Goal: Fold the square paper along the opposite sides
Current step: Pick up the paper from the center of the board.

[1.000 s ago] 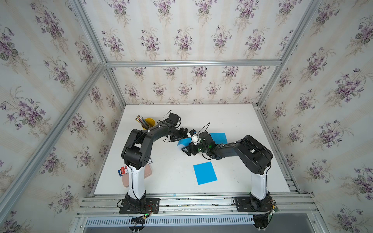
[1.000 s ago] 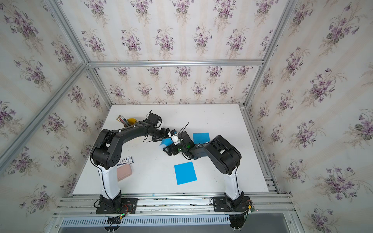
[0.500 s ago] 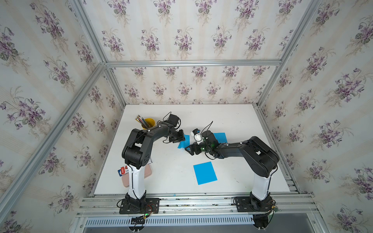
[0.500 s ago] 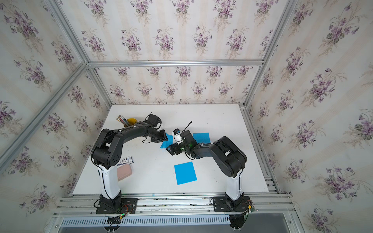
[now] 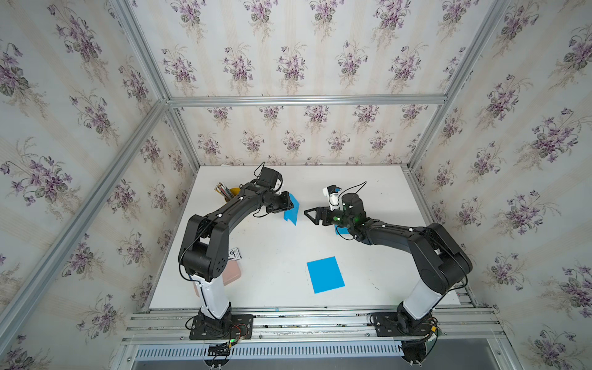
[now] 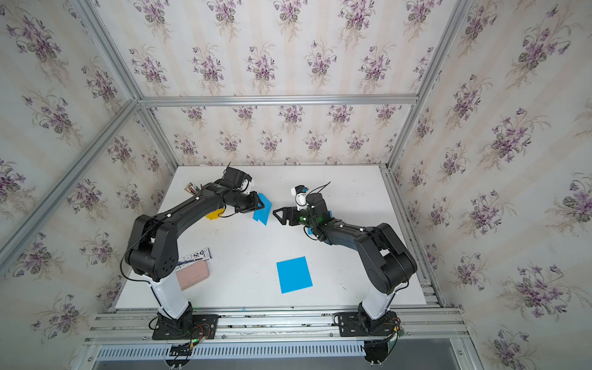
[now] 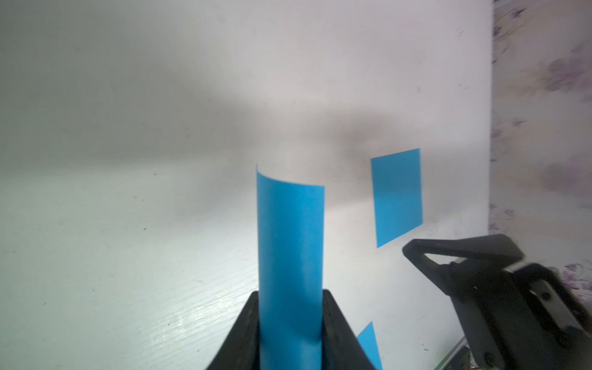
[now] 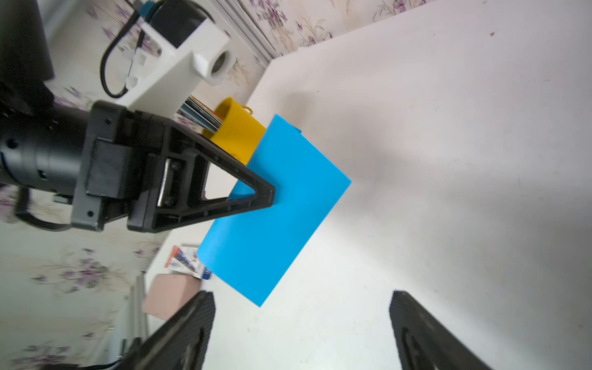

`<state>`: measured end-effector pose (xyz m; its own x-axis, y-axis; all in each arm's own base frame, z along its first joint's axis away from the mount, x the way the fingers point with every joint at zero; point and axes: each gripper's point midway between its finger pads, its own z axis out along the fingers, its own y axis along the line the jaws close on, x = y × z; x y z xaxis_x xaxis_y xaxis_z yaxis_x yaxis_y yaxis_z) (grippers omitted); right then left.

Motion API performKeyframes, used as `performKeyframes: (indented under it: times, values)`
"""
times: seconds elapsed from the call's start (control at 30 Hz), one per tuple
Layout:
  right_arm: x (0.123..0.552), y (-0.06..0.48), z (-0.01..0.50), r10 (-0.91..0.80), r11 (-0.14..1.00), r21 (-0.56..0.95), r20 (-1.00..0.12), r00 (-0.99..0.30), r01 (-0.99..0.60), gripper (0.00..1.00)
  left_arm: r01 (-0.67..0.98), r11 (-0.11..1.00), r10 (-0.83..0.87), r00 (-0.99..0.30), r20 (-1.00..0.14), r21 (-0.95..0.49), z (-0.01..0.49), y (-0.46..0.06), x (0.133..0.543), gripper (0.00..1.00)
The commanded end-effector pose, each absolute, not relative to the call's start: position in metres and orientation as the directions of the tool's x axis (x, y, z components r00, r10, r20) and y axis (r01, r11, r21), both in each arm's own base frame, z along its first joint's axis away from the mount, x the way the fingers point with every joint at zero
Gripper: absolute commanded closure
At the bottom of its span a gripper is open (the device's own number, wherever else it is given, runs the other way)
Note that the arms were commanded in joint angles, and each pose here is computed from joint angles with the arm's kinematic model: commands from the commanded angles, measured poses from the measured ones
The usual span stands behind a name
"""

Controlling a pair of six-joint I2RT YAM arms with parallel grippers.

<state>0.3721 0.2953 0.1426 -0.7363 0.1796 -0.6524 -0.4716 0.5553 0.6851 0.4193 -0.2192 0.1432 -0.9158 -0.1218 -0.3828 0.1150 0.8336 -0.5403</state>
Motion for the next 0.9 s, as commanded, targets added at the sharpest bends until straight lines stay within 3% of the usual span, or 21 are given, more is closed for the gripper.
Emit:
performKeyframes:
  times: [0.0, 0.27, 0.47, 0.6, 0.87]
  values:
    - [0.372, 0.296, 0.189, 0.315, 0.322, 0.837, -0.535, -0.784, -0.442, 0.13, 0.179, 0.756, -0.166, -0.878, -0.449, -0.630, 0.183, -0.234, 0.427, 0.67]
    - [0.378, 0.312, 0.222, 0.365, 0.021, 0.929, -0.351, -0.862, -0.369, 0.22, 0.247, 0.634, -0.256, -0.827, -0.501, -0.733, 0.233, -0.248, 0.432, 0.65]
    - [0.381, 0.324, 0.225, 0.353, -0.035, 0.931, -0.329, -0.876, -0.363, 0.29, 0.263, 0.611, -0.273, -0.816, -0.510, -0.747, 0.246, -0.250, 0.432, 0.65]
    - [0.386, 0.326, 0.227, 0.357, -0.041, 0.928, -0.332, -0.873, -0.370, 0.43, 0.256, 0.607, -0.276, -0.820, -0.501, -0.753, 0.244, -0.250, 0.431, 0.64]
    - [0.400, 0.319, 0.242, 0.379, -0.035, 0.909, -0.372, -0.848, -0.415, 0.95, 0.268, 0.599, -0.272, -0.818, -0.506, -0.755, 0.253, -0.249, 0.430, 0.59]
